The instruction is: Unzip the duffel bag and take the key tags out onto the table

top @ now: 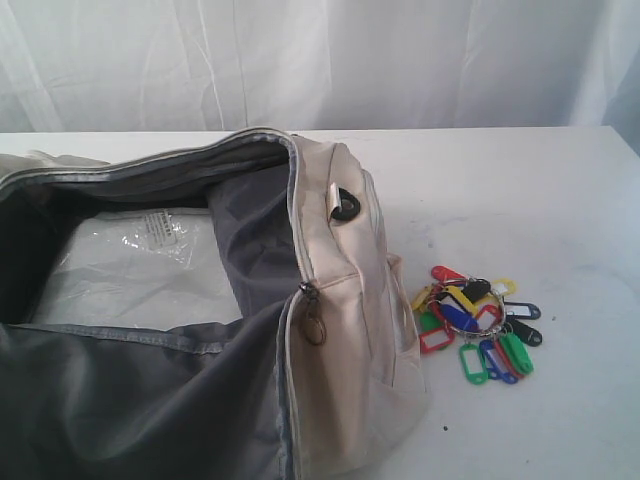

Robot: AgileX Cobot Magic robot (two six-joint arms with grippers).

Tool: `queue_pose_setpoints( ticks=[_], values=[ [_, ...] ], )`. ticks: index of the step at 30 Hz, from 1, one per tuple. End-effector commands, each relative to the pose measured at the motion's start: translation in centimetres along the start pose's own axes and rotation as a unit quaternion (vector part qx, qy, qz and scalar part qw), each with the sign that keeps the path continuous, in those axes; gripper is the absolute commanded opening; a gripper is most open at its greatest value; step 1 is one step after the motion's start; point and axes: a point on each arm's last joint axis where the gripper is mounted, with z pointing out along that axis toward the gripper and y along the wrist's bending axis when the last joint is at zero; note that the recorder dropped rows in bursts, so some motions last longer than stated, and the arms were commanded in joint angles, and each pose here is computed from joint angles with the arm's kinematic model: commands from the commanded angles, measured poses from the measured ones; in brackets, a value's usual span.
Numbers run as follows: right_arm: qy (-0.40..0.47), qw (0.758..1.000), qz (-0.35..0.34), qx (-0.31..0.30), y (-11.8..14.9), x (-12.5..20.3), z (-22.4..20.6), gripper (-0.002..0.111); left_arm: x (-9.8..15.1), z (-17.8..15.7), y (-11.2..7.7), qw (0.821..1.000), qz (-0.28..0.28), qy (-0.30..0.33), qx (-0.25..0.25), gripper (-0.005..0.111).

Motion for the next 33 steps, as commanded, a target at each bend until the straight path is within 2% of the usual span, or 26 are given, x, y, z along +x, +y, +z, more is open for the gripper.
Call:
queue_pose_setpoints(
  ticks=[1,4,8,12,19,22,33],
  values=[
    [-0.001,1.0,-0.002,0.0,0.0,0.1,-0.1,0.0,-0.2,0.2,-1.0,1.0,0.005,-0.017,0.011,0.0],
    [-0.001,1.0,-0.002,0.0,0.0,0.1,-0.1,0.0,-0.2,0.5,-1.4,1.0,0.021,-0.015,0.014,0.0],
    [-0.001,1.0,-0.002,0.0,0.0,0.1,-0.1,0.0,0.3,0.7,-1.4,1.0,0.009,0.008,-0.027,0.0],
    [-0.001,1.0,-0.002,0.0,0.0,0.1,-0.1,0.0,0.5,0.1,-1.1,0.997,0.026,0.02,-0.073,0.0],
    [-0.002,1.0,-0.001,0.002,-0.1,0.0,-0.1,0.0,3.5,-0.2,-0.3,0.993,-0.012,0.06,-0.103,0.0],
    [-0.002,1.0,-0.001,0.003,-0.1,0.0,-0.1,0.0,4.0,-0.3,-0.3,0.991,-0.045,0.064,-0.105,0.0],
    [-0.002,1.0,-0.001,0.001,-0.1,0.0,-0.1,0.0,4.0,-0.3,-0.3,0.991,-0.046,0.064,-0.106,0.0]
  ],
)
